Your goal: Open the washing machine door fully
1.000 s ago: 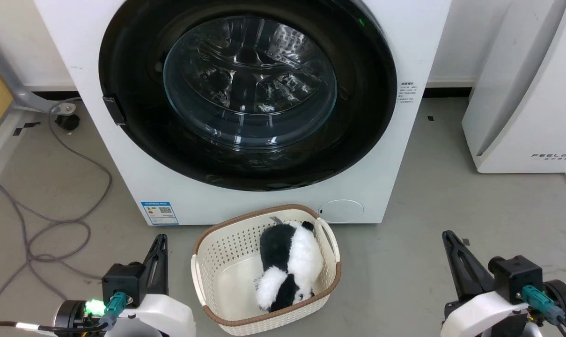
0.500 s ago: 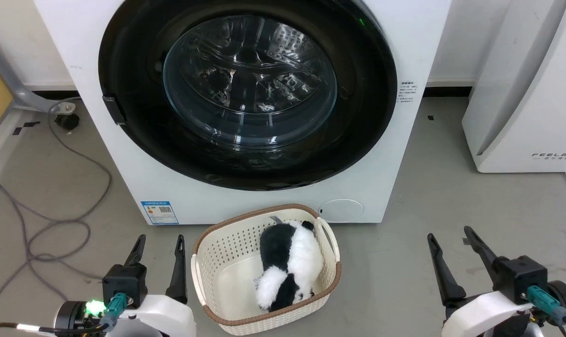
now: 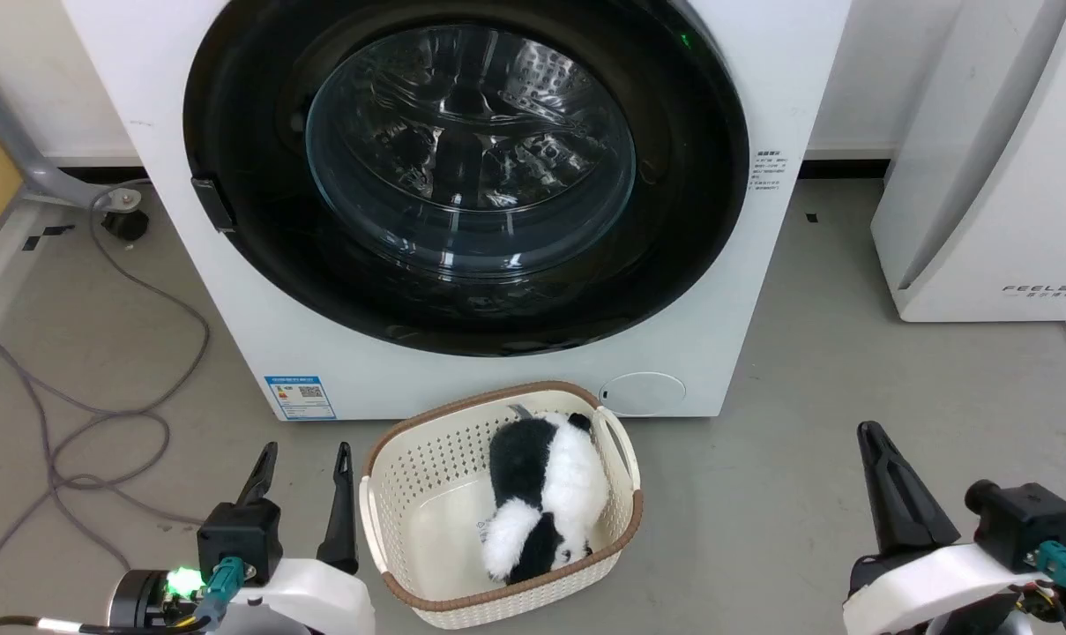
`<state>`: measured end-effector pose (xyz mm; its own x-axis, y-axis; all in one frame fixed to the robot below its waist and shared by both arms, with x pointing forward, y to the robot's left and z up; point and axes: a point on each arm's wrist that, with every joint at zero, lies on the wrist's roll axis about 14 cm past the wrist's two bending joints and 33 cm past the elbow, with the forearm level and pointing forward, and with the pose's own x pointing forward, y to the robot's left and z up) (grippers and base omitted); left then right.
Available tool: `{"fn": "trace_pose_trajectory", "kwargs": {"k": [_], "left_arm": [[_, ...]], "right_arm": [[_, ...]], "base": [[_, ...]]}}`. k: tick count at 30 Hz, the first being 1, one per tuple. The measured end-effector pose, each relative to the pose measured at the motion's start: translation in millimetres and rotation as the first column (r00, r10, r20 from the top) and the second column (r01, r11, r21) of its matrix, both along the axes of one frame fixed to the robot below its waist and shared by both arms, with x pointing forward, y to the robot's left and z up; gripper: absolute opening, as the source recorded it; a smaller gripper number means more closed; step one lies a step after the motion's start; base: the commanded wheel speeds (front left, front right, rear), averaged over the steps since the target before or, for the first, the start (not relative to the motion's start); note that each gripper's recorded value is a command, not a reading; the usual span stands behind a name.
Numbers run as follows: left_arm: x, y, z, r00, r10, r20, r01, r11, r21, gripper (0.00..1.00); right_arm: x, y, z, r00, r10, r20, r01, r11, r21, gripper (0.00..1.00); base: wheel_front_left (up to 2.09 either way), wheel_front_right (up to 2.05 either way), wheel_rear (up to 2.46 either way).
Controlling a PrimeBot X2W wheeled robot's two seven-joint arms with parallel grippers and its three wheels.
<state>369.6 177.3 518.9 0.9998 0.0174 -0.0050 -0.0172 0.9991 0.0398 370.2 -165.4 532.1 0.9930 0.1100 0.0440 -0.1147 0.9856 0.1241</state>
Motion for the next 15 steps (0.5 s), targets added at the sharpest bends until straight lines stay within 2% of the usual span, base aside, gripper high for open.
{"fn": "trace_pose_trajectory", "kwargs": {"k": [9,10,15], "left_arm": [[2,1,-3,1.000,0.007,0.002,-0.007,1.000,0.000,1.00],[5,1,0,1.000,0.009,0.014,-0.009,1.000,0.000,1.00],[9,3,-1,1.000,0.019,0.018,-0.019,1.000,0.000,1.00]], "right_arm": [[10,-14,2,0.999,-0.041,0.007,0.039,0.980,0.193,0.00],[17,-18,4,0.999,-0.052,0.009,0.047,0.959,0.280,0.00],[31,-31,-1,0.996,-0.083,-0.027,0.087,0.913,0.399,0.00]], "base": [[0.00,0.00,0.00],[0.00,0.00,0.00],[0.00,0.00,0.00]]}}
